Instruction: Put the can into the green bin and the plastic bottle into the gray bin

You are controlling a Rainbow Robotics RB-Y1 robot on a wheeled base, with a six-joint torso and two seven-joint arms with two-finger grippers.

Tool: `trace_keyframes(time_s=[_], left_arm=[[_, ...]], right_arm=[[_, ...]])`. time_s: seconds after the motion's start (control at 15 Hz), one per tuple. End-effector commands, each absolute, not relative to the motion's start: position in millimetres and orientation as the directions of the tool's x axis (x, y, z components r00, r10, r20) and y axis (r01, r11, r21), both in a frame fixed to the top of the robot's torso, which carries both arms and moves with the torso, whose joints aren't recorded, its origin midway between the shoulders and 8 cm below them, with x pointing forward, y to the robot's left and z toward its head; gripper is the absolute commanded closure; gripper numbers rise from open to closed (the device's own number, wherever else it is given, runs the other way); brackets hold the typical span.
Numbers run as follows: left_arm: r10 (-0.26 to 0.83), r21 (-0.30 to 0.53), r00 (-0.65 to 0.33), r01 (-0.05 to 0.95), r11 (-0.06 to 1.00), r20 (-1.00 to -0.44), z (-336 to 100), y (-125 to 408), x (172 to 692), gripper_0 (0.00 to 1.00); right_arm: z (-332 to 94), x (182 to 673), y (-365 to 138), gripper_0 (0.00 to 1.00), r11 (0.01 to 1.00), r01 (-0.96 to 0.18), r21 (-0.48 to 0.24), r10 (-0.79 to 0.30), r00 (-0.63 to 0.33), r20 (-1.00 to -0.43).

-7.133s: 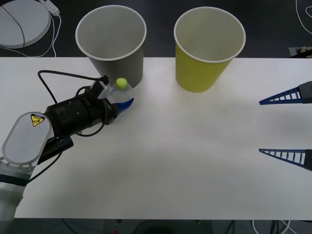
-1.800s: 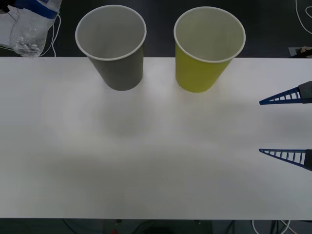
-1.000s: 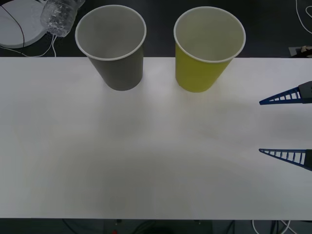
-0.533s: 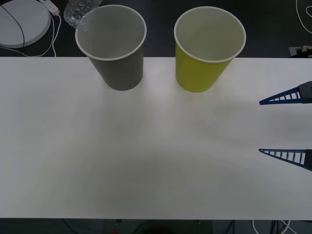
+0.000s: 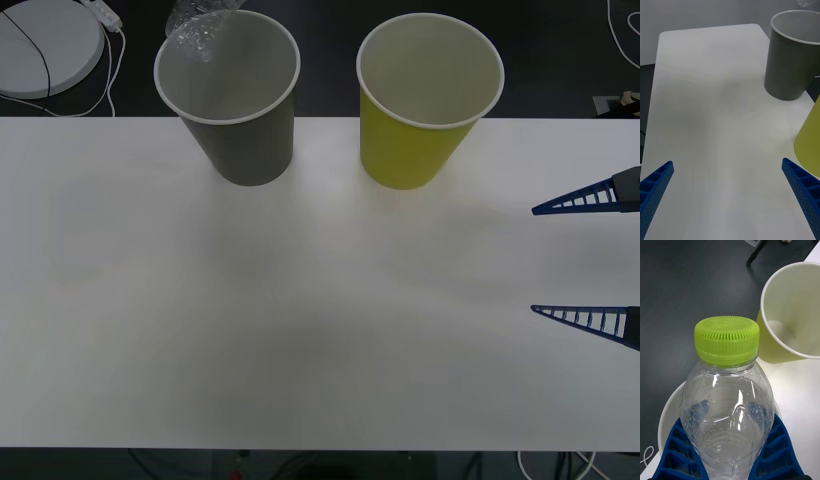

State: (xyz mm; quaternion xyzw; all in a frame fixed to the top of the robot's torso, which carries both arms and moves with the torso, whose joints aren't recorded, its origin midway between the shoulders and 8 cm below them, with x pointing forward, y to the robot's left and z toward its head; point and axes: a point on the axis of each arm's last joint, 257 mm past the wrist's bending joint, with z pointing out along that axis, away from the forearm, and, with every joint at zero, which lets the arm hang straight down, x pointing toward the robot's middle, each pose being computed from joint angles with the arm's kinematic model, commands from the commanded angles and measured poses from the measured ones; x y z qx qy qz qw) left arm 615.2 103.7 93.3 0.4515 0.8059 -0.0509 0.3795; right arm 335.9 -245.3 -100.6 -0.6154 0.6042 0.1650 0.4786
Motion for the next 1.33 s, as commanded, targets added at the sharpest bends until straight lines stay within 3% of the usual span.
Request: trace_keyframes(time_s=[0.07, 0.27, 0.33, 0.4, 1.33], left_arm=[[0.7, 0.272, -0.296, 0.769, 0.579, -0.65, 91.6, 99.9, 615.9, 1.0], [0.705, 0.277, -0.293, 0.77, 0.574, -0.646, 90.1, 100.4, 616.4, 0.99], [0.707, 0.28, -0.291, 0.771, 0.572, -0.644, 89.6, 100.6, 616.4, 0.56], [0.708, 0.28, -0.292, 0.771, 0.572, -0.643, 89.1, 100.7, 616.4, 0.0], [0.721, 0.292, -0.284, 0.775, 0.561, -0.633, 88.1, 105.4, 615.7, 0.0]], right_arm=[[-100.6, 335.9, -245.3, 0.0, 0.188, -0.902, -0.39, -0.586, 0.216, -0.781], [-100.6, 335.9, -245.3, 0.0, 0.188, -0.902, -0.39, -0.586, 0.216, -0.781], [-100.6, 335.9, -245.3, 0.0, 0.188, -0.902, -0.39, -0.586, 0.216, -0.781], [-100.6, 335.9, -245.3, 0.0, 0.188, -0.902, -0.39, -0.586, 0.216, -0.781], [-100.6, 335.9, -245.3, 0.0, 0.188, -0.902, -0.39, -0.586, 0.216, -0.781]])
